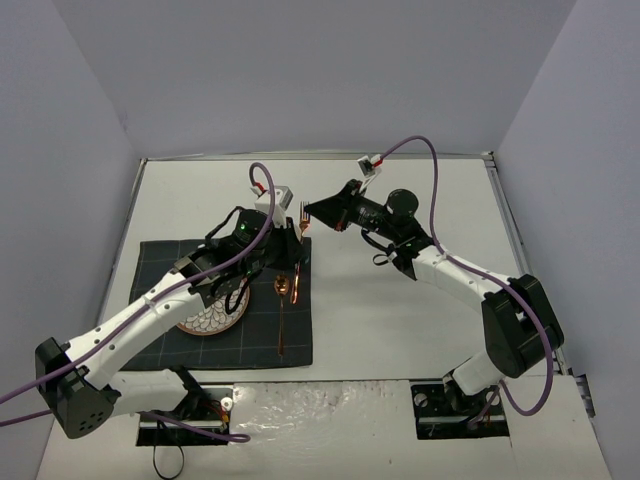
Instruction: Set the dinner table for one person
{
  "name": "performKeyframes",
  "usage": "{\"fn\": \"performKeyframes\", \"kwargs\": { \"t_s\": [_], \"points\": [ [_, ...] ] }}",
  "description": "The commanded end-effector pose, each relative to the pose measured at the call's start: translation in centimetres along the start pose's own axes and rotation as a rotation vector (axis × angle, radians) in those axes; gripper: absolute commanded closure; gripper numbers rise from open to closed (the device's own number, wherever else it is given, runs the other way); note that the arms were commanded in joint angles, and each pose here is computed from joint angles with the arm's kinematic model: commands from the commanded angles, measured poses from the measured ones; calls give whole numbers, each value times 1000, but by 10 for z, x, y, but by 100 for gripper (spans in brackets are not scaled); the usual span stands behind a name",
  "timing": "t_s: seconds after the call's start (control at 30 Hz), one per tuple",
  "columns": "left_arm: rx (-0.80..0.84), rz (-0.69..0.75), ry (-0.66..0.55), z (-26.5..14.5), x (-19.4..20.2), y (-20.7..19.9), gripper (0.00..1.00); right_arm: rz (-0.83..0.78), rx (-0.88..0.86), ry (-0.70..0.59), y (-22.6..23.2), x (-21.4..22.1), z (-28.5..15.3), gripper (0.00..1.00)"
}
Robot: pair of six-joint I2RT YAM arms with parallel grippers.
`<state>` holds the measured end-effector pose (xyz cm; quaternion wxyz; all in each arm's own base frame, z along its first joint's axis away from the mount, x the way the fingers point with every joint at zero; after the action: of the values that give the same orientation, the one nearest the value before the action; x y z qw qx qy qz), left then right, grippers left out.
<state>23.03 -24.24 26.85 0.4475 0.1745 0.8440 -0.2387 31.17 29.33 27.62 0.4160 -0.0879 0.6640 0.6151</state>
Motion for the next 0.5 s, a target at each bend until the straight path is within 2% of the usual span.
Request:
{"fn": "performKeyframes", "kwargs": {
  "t_s": [0.0, 0.17, 0.23, 0.27, 0.33, 0.37, 0.4, 0.47],
  "points": [
    [35, -5, -80, -6, -20, -9, 99, -100, -117, -75, 34, -25, 6, 100],
    [-7, 22, -71, -9, -16, -2, 100, -113, -89, -57, 31, -21, 5, 98],
    [-28, 31, -68, -12, -14, 3, 100, -141, -68, -51, 28, -21, 4, 85],
    [-33, 37, -67, -12, -14, 4, 100, -144, -58, -47, 28, -21, 4, 82],
    [-60, 50, -57, -15, -9, 9, 100, -166, -26, -44, 25, -22, 2, 58],
    [-70, 59, -54, -16, -8, 11, 100, -176, -9, -41, 24, -22, 2, 52],
    [-82, 77, -46, -17, -6, 14, 100, -181, 19, -31, 22, -22, 0, 40],
    [-110, 95, -34, -21, -3, 20, 100, -206, 55, -24, 21, -23, -3, 30]
  ]
}}
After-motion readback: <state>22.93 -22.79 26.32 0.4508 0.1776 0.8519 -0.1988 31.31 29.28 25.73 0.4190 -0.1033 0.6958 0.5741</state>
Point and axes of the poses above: each gripper's point midway between its finger pads, its own z axis out along the fingers, its own y axis along the line the jaws close on, x = y × z, the point moved 4 cm from there along -z, back along the fingers, and after that the axes turned 11 degrees about z, right-handed, at the moved point
